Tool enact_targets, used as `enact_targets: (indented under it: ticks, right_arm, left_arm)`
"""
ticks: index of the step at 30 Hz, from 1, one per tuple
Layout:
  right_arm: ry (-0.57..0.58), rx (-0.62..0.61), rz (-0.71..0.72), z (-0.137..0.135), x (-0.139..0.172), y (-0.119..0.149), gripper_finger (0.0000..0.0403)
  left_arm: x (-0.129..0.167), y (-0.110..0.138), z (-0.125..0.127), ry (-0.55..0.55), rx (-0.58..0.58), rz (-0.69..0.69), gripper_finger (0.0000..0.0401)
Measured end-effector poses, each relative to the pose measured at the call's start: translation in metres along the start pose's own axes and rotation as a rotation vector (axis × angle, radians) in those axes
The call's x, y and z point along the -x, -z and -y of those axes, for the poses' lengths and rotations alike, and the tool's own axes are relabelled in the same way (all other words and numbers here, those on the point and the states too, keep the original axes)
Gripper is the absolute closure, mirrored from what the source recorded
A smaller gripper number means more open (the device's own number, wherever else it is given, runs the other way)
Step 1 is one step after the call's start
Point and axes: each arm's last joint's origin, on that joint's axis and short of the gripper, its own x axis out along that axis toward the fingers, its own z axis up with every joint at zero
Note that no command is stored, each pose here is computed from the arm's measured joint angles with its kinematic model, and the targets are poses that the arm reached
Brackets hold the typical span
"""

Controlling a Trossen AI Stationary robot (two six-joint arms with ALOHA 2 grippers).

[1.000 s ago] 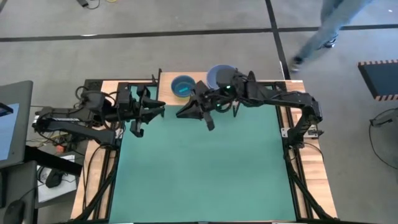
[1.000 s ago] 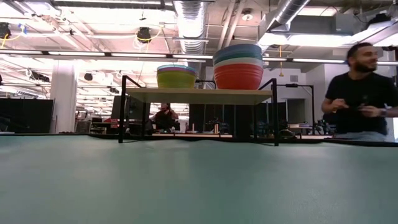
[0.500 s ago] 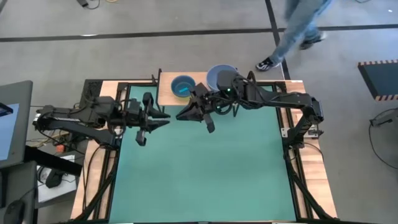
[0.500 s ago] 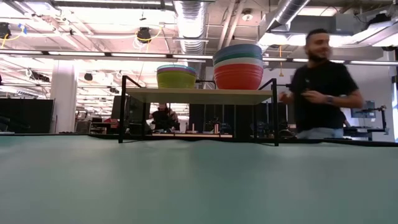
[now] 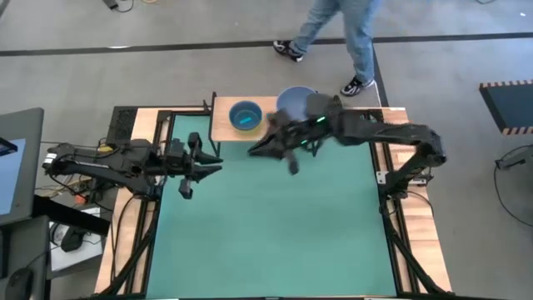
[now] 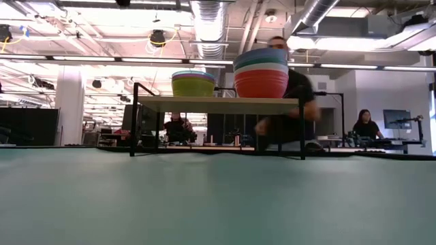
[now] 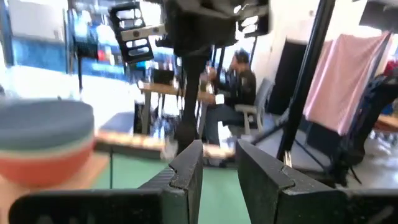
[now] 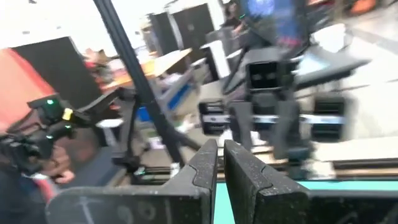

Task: Place and stack bowls onto a shelf
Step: Return to Home Position

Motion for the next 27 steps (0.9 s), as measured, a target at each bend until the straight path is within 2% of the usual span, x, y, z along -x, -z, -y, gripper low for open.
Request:
enact_targets:
  ticks: [4, 7, 12, 15, 19, 22, 24, 27]
  right_arm:
    - [0.108, 0.080, -0.009, -0.018, 0.045, -0.022, 0.0348]
    - [0.174, 0.106, -0.057, -0.027, 0.069, -0.026, 0.0348]
    - [0.277, 0.175, -0.058, -0.048, 0.093, -0.023, 0.0348]
    - [0.292, 0.169, -0.023, -0.051, 0.105, -0.003, 0.0348]
    - [0.290, 0.116, 0.108, -0.047, 0.127, 0.035, 0.0348]
    - [0.278, 0.095, 0.226, -0.047, 0.149, 0.061, 0.0348]
    - [0.336, 0.074, 0.308, -0.048, 0.164, 0.073, 0.0348]
    - [0.355, 0.072, 0.344, -0.053, 0.181, 0.089, 0.0348]
  left_arm:
    - [0.013, -0.011, 0.000, 0.005, -0.050, 0.055, 0.0319]
    - [0.015, -0.009, -0.001, -0.010, -0.081, 0.023, 0.0319]
    - [-0.006, 0.019, -0.002, -0.026, -0.095, -0.161, 0.0319]
    - [-0.024, 0.036, -0.002, -0.015, -0.079, -0.235, 0.0319]
    - [-0.041, 0.045, 0.000, 0.046, -0.106, -0.209, 0.0319]
    - [-0.045, 0.042, 0.002, 0.101, -0.175, -0.146, 0.0319]
    - [-0.045, 0.037, 0.003, 0.115, -0.216, -0.101, 0.0319]
    - [-0.042, 0.029, 0.002, 0.110, -0.273, -0.046, 0.0319]
